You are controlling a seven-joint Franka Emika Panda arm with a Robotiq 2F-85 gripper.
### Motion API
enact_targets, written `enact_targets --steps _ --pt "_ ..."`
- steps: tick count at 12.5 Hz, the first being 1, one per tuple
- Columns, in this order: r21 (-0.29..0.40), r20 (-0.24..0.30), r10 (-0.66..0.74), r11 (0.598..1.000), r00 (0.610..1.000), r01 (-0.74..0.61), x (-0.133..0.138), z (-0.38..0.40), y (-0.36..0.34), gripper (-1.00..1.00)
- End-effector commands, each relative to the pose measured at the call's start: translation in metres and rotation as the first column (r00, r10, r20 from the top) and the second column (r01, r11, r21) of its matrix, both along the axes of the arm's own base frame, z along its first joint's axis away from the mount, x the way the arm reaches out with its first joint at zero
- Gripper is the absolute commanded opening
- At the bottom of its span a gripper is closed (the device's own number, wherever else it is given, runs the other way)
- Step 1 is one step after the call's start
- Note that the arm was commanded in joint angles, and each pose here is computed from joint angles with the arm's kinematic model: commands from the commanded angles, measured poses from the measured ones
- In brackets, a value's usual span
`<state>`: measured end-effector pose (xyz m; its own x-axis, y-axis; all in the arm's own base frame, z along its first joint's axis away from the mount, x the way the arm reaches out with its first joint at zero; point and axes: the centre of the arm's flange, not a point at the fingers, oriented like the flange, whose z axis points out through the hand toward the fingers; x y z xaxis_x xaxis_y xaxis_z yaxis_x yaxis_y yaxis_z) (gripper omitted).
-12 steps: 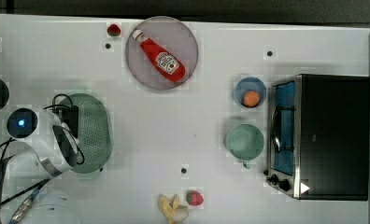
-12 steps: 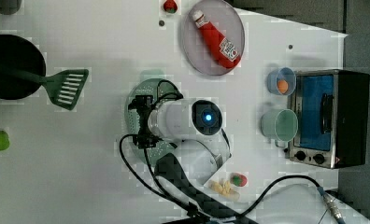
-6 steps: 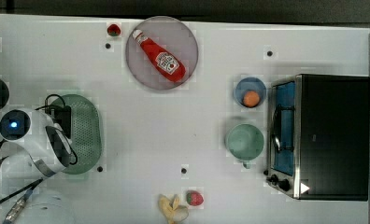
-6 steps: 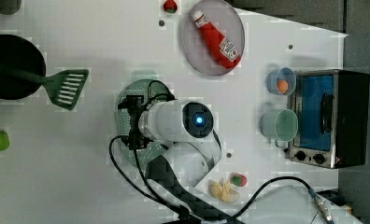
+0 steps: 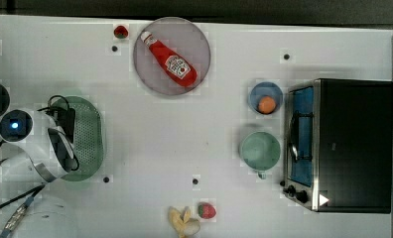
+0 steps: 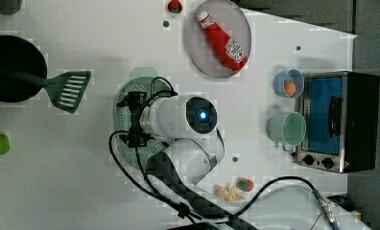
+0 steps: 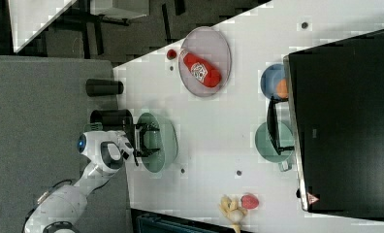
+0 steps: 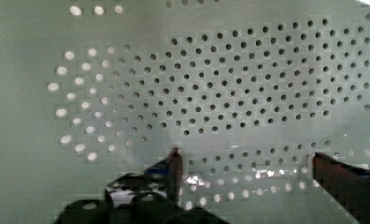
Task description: Drag strainer right to left.
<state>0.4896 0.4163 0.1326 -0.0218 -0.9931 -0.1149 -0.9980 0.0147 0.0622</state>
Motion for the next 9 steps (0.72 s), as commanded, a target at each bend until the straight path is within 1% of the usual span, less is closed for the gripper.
enact_targets --steps 1,3,5,6,7,9 --pt "-0.003 0.006 0.091 0.996 0.996 -0.091 0.008 0.052 -0.001 1.0" --pt "-0.022 -0.006 0.185 0.983 0.983 -0.185 0.023 0.101 -0.025 1.0" --pt "-0.024 0.033 0.265 0.964 0.964 -0.265 0.047 0.168 -0.063 1.0" --pt "-0.028 0.041 0.3 0.954 0.953 -0.299 0.057 0.203 -0.091 1.0" --pt "-0.035 0.047 0.357 0.934 0.933 -0.355 0.065 0.237 -0.123 1.0" --pt "-0.049 0.076 0.467 0.884 0.881 -0.465 0.077 0.309 -0.201 1.0"
